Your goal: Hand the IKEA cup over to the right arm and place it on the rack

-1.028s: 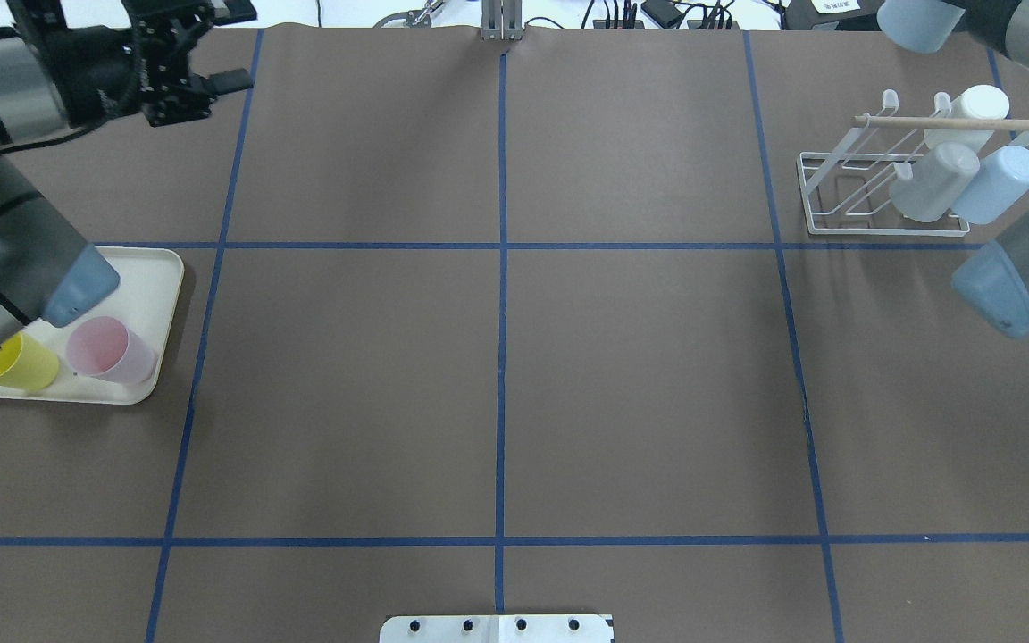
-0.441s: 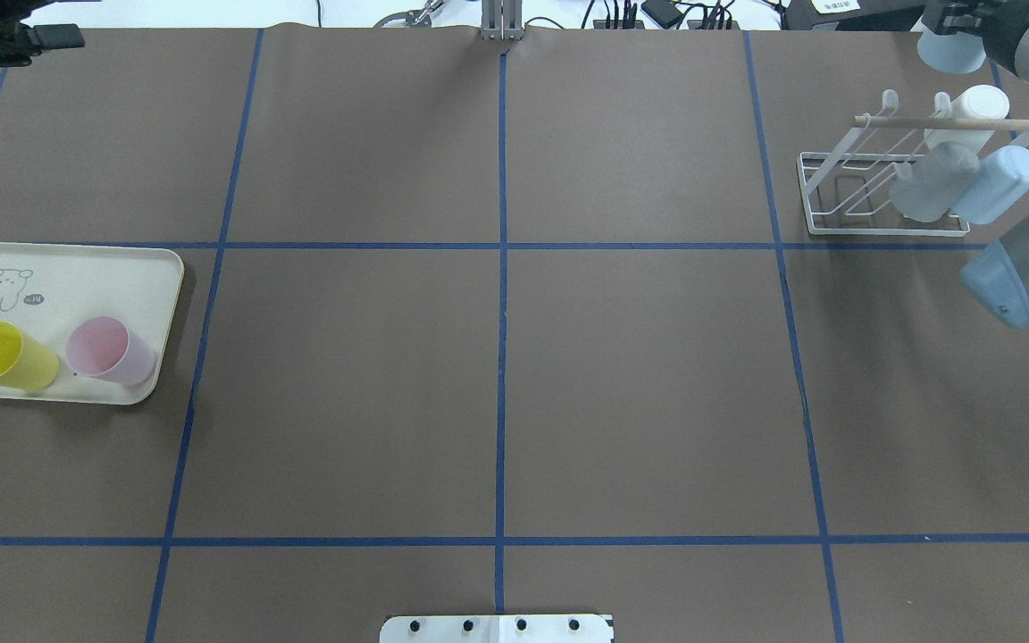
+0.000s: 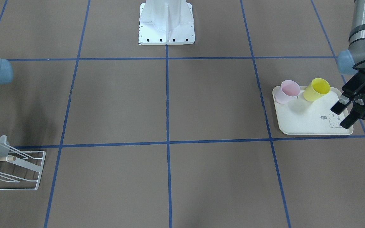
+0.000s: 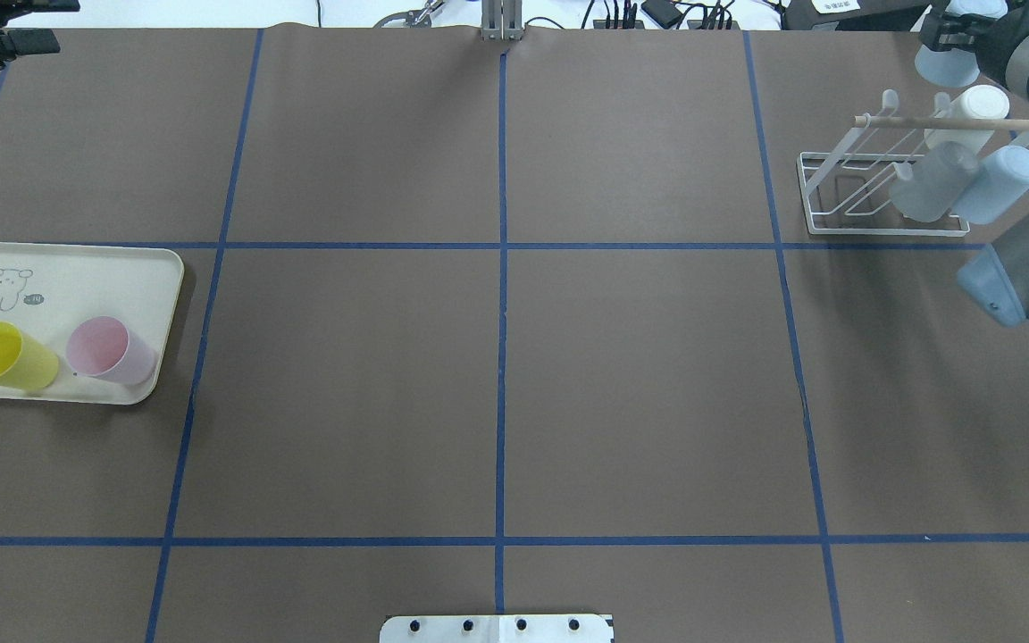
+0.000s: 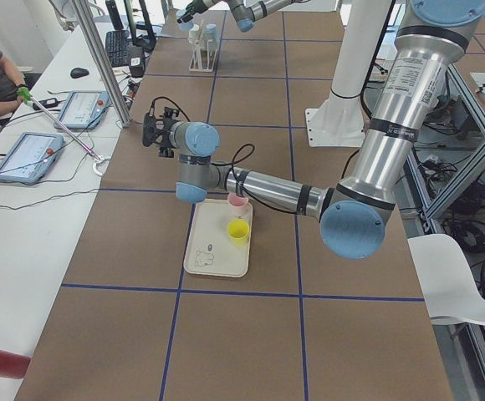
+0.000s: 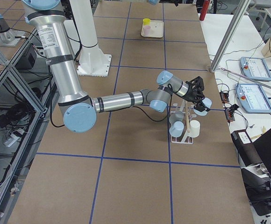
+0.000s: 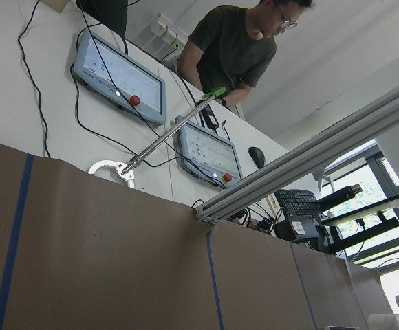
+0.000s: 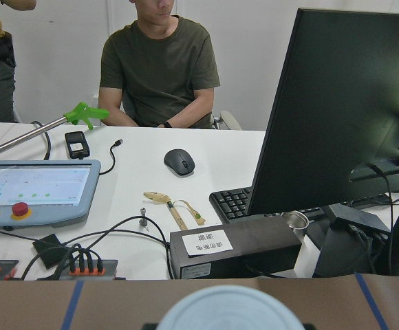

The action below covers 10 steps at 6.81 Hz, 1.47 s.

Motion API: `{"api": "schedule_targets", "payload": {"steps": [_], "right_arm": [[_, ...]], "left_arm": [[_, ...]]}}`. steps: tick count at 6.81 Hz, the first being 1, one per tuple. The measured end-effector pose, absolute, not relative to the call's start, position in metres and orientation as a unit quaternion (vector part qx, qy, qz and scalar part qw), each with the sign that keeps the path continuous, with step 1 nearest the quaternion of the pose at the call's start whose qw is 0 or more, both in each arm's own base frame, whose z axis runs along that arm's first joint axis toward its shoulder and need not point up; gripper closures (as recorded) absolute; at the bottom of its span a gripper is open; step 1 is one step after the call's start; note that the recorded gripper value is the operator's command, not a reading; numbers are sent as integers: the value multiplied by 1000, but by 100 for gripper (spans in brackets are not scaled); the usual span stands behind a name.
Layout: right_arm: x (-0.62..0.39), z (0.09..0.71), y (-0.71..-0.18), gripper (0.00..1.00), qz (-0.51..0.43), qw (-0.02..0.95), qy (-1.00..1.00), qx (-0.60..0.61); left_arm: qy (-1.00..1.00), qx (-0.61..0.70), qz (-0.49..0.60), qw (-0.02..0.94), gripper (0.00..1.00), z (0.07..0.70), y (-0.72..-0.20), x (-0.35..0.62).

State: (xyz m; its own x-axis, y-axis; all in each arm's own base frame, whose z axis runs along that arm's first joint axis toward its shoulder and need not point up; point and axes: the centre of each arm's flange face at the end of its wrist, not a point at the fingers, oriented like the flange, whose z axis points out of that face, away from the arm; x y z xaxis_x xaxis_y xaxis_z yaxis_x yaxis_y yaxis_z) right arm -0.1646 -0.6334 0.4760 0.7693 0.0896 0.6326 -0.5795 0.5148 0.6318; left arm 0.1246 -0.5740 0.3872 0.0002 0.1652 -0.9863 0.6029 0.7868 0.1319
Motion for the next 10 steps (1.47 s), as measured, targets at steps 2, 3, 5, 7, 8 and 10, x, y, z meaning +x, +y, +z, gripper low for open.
{"api": "schedule_targets", "payload": {"steps": [2, 3, 5, 7, 8, 10], "right_arm": [[-167, 484, -631, 100, 201, 830, -272, 444], [-173, 489, -628, 100, 197, 832, -272, 440], [-184, 495, -624, 100, 191, 837, -274, 434], [-188, 504, -621, 100, 187, 842, -273, 427], [-188, 510, -617, 100, 184, 845, -273, 422], [-186, 518, -613, 93, 183, 849, -271, 416]], "left_arm": [[682, 284, -165, 654, 1, 393, -572, 124], [681, 284, -164, 654, 1, 393, -572, 123], [681, 284, -165, 655, 1, 395, -572, 123], [681, 283, -164, 655, 1, 395, -572, 124], [681, 283, -164, 655, 1, 395, -572, 124], [681, 282, -164, 656, 1, 395, -572, 125]]}}
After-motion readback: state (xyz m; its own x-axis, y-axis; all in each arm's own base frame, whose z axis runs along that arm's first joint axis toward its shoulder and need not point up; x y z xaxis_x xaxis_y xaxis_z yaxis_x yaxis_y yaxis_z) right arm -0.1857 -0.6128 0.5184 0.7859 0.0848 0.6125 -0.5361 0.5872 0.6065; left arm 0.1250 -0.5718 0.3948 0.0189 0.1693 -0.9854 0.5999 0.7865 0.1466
